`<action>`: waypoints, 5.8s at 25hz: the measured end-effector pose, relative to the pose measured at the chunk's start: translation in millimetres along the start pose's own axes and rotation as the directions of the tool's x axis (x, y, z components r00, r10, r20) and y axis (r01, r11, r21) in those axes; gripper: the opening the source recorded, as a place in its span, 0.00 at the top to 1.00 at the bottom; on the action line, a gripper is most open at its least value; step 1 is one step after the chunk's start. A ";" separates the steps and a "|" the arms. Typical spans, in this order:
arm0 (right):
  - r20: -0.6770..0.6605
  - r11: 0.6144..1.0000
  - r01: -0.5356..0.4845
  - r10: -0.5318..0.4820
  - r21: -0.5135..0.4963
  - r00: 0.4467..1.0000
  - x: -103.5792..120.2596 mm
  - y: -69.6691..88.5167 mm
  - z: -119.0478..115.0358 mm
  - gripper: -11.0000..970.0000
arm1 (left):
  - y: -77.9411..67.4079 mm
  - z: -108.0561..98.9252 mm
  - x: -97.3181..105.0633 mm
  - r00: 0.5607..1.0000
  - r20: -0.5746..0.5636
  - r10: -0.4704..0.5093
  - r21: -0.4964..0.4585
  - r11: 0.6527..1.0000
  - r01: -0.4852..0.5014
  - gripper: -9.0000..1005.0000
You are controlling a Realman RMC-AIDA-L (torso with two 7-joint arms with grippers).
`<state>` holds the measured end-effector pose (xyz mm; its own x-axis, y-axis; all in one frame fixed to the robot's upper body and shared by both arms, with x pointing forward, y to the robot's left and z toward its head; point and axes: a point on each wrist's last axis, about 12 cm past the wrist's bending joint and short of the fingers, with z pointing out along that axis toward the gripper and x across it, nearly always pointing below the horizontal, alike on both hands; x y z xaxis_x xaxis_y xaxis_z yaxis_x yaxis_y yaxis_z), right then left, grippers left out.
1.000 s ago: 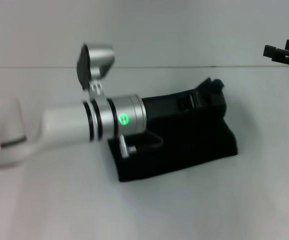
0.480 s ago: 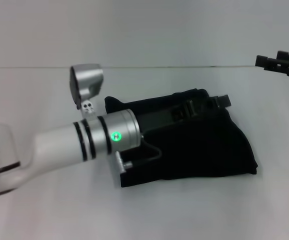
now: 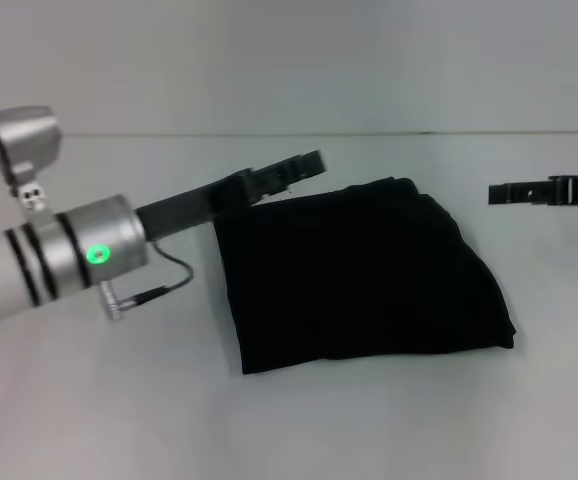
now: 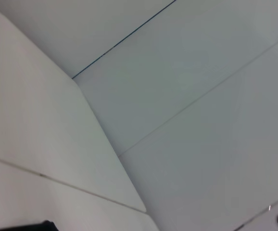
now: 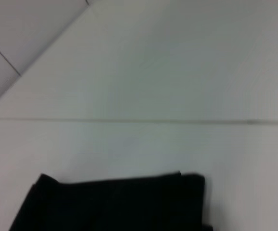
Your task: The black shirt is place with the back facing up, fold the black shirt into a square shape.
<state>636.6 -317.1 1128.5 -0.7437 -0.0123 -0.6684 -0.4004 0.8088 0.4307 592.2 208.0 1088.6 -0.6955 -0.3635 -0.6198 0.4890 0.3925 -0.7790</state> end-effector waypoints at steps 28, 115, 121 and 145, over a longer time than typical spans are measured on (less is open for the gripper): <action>-0.125 0.975 -0.216 0.220 0.043 0.967 36.3 13.4 47.2 0.05 | 5.1 -39.8 -14.5 0.942 -0.063 0.331 -0.019 0.943 -0.332 0.06; -0.014 0.985 -0.146 0.148 0.094 0.989 28.2 26.2 70.2 0.62 | 12.3 -41.1 -0.4 0.963 -0.072 0.261 -0.060 0.962 -0.265 0.11; -0.021 0.989 -0.118 0.120 0.084 0.992 28.7 30.0 73.2 0.89 | 13.2 -43.1 0.6 0.963 -0.071 0.259 -0.064 0.962 -0.264 0.12; 0.056 0.999 -0.037 0.039 -0.026 0.998 -6.0 52.2 71.2 0.93 | 14.9 -47.1 2.5 0.965 -0.065 0.254 -0.075 0.963 -0.259 0.13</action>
<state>658.2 -232.9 1111.9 -0.7276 0.0518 -0.6841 -0.3865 0.7929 0.4711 572.9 252.7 1079.9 -0.5812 -0.1961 -0.7898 0.6113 0.5355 -0.5828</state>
